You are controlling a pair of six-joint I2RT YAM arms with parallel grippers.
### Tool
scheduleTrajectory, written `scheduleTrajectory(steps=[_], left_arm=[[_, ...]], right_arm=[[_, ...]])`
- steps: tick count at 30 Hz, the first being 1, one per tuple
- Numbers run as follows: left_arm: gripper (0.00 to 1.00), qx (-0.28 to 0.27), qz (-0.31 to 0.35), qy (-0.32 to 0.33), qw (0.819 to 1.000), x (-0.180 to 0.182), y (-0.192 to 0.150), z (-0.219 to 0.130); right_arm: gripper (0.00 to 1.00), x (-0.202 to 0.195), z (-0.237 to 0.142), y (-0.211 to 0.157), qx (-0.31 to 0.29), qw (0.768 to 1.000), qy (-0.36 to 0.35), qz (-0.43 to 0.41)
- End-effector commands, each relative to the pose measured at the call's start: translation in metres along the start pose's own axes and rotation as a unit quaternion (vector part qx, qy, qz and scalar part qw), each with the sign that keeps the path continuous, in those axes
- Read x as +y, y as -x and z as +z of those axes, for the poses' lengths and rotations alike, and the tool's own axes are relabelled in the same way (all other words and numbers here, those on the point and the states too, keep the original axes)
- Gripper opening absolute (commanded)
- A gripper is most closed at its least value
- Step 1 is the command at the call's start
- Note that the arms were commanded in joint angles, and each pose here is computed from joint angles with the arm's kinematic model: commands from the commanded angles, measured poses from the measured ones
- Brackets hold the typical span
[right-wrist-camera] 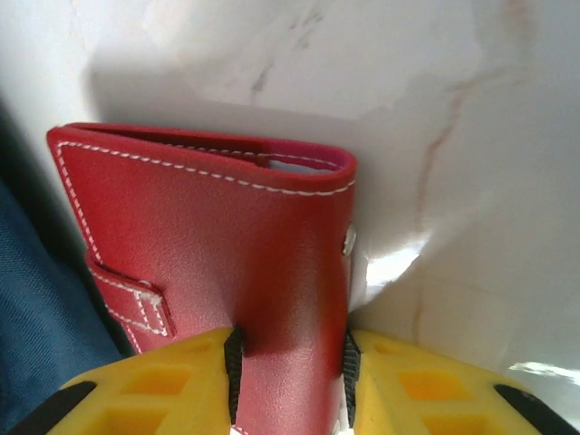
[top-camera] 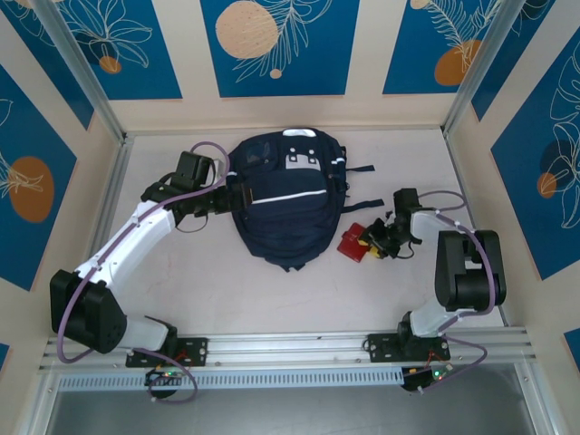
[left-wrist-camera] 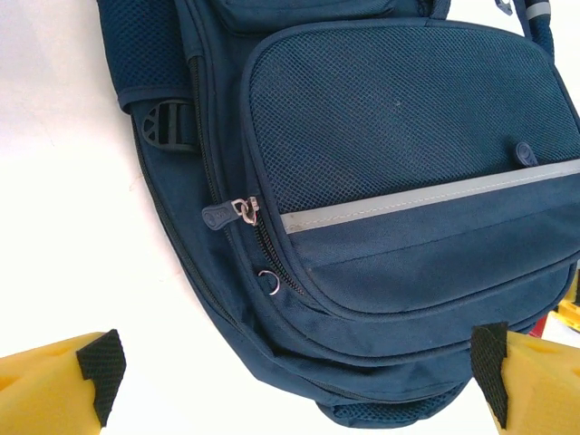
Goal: Pack the student bag
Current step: Pick up the card holder from the middle-right of the table, then open the student bag at the center of the table.
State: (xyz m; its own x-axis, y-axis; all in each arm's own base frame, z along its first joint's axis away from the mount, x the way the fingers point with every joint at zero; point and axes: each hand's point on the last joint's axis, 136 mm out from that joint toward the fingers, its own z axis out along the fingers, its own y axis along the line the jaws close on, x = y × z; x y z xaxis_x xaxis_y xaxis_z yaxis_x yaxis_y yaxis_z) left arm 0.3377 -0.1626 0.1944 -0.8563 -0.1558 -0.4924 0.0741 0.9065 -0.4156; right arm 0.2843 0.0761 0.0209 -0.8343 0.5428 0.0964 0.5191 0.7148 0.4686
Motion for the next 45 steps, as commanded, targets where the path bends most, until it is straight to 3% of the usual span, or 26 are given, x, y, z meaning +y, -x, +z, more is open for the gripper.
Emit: scheduleTrajectory(steps=[1,4,12,21,28,36,45], left_arm=[[1.0,-0.008,-0.008,-0.018,1.0,-0.005,0.001,-0.007],[1.0,-0.006,-0.005,-0.022,1.0,-0.006,0.0,-0.008],[1.0,0.009,0.033,-0.042,0.999,-0.021,-0.003,-0.005],[1.0,0.026,0.139,-0.08,0.987,-0.06,-0.011,0.009],[0.93,0.017,0.323,-0.086,0.942,-0.102,-0.012,0.029],[0.77,0.086,0.462,-0.123,0.874,-0.131,-0.041,0.056],[0.58,0.108,0.488,-0.098,0.86,-0.123,-0.039,0.092]], right_arm=[[0.35,-0.001,0.004,0.006,-0.004,1.0,-0.022,0.005],[0.34,-0.001,0.005,0.005,-0.003,0.999,-0.034,-0.002],[0.14,0.003,0.003,0.006,-0.003,0.999,-0.03,-0.013],[0.02,0.028,-0.041,0.011,-0.083,0.995,0.013,-0.045],[0.0,0.05,-0.08,0.001,-0.096,0.992,0.05,-0.069],[0.0,0.069,-0.11,-0.01,-0.108,0.986,0.096,-0.085],[0.0,0.081,-0.12,-0.016,-0.105,0.982,0.127,-0.09]])
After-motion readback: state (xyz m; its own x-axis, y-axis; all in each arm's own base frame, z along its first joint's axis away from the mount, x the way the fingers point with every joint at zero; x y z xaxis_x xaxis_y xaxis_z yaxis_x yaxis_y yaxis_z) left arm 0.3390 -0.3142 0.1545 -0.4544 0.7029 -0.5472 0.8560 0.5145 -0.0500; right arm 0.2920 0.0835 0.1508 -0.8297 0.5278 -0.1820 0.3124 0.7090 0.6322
